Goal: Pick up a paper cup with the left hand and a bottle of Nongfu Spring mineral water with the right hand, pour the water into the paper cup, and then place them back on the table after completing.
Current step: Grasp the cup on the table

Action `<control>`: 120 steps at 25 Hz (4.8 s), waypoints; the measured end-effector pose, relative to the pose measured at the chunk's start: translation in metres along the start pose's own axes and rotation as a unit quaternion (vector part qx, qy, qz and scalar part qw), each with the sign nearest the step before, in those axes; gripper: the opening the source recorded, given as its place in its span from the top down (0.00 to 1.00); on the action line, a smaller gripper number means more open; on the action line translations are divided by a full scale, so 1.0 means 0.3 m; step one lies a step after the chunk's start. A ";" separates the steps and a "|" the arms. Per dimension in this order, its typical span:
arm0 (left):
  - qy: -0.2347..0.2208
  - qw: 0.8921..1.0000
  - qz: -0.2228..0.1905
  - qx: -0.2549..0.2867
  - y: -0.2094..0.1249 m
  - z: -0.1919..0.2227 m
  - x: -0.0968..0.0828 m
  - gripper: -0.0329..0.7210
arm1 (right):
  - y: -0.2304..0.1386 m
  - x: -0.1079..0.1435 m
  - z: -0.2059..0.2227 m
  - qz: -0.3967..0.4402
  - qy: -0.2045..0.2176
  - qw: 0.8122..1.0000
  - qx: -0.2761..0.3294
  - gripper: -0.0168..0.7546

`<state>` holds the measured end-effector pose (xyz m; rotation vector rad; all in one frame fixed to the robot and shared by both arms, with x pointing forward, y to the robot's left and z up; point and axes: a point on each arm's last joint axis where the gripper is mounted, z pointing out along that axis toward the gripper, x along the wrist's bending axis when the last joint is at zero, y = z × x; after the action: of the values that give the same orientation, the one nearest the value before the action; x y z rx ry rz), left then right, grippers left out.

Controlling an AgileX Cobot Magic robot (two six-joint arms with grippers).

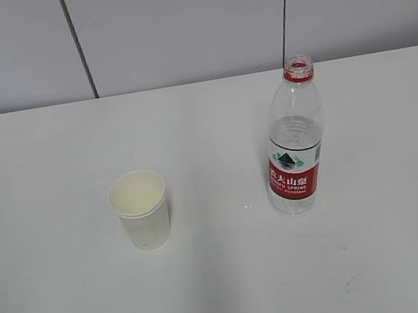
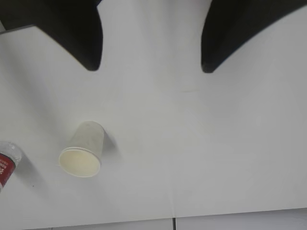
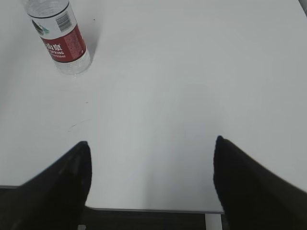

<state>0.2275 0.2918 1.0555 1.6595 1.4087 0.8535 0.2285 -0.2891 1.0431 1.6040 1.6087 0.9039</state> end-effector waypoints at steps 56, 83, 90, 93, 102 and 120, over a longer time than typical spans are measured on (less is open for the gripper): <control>0.005 1.000 0.002 0.000 0.000 0.000 0.003 0.44 | 0.005 0.002 -0.003 -0.012 0.003 1.000 -0.006 0.22; 0.042 0.978 -0.004 -0.203 0.071 0.155 0.042 0.43 | 0.156 -0.019 0.099 -0.026 -0.014 0.981 -0.191 0.22; 0.049 0.979 -0.009 -0.200 0.086 0.232 0.057 0.43 | 0.140 -0.026 0.137 -0.033 -0.023 0.976 -0.212 0.22; 0.052 0.979 -0.011 -0.198 0.104 0.258 0.062 0.43 | 0.134 -0.029 0.154 -0.032 -0.026 0.975 -0.218 0.22; 0.062 0.978 -0.015 -0.200 0.155 0.352 0.083 0.43 | 0.144 -0.036 0.190 -0.037 -0.034 0.974 -0.220 0.22; 0.079 0.981 -0.016 -0.178 0.180 0.547 0.117 0.44 | 0.213 -0.052 0.328 -0.042 -0.036 0.980 -0.188 0.22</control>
<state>0.4012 0.2994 1.0267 1.3171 1.2927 1.1656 0.3459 -0.3041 1.0458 1.2804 1.3482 1.0218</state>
